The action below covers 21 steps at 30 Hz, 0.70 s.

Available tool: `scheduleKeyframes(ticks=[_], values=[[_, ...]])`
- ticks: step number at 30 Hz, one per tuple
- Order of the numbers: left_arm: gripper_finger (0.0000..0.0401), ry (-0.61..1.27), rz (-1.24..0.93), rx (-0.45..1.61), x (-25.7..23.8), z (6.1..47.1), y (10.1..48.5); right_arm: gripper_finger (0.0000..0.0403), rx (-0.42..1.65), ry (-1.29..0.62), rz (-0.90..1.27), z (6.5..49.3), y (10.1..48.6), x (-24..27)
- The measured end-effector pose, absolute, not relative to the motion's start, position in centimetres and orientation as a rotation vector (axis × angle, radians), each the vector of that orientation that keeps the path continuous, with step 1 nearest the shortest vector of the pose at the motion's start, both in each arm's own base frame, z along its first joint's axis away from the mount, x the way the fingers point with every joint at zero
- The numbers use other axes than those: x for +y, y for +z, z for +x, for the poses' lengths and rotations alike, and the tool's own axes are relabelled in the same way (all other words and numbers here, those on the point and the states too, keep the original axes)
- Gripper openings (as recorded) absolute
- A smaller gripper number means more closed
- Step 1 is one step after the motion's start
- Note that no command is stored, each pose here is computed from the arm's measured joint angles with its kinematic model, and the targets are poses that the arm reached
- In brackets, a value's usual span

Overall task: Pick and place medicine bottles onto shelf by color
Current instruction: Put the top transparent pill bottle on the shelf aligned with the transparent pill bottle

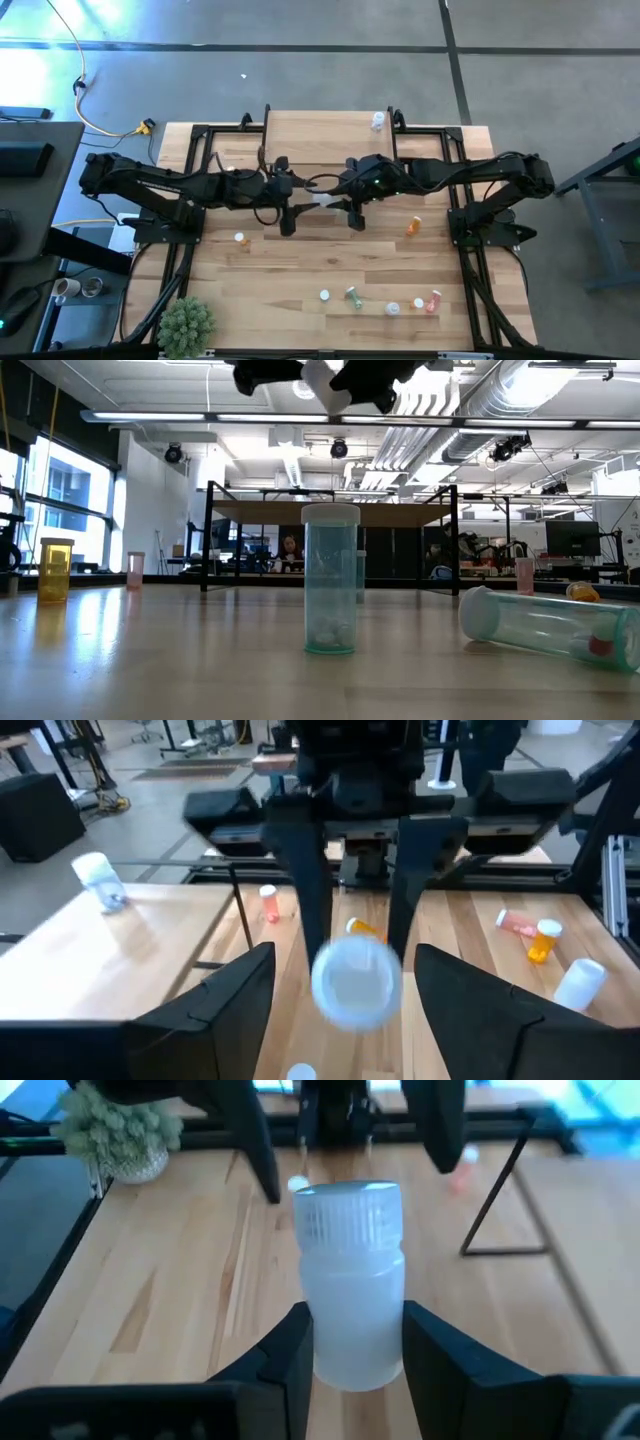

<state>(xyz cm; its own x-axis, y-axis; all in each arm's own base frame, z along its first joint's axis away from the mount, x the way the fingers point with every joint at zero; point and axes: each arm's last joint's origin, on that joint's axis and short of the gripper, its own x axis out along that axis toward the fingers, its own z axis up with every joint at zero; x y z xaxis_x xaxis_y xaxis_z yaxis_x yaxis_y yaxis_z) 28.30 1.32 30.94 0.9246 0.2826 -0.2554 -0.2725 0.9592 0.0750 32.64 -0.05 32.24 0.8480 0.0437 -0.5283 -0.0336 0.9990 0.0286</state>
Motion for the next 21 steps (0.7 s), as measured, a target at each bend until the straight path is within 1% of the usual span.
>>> scheduleKeyframes(ticks=[7, 11, 15, 21], values=[[0.0232, 0.285, 0.051, 0.211, 1.3, 26.5, 32.8, 0.0109, 0.396, 0.030, -0.044, 30.9, 35.5, -0.1], [0.0232, 0.282, 0.074, 0.163, 1.3, 26.5, 33.3, 0.0109, 0.283, 0.039, -0.084, 30.8, 36.8, -0.1], [0.0232, 0.291, 0.094, 0.060, 1.5, 26.8, 34.2, 0.0109, 0.209, 0.041, -0.111, 31.0, 37.5, -0.1], [0.0232, 0.267, 0.087, -0.026, 2.1, 26.8, 35.0, 0.0110, 0.165, 0.042, -0.108, 31.1, 37.9, -0.1]])
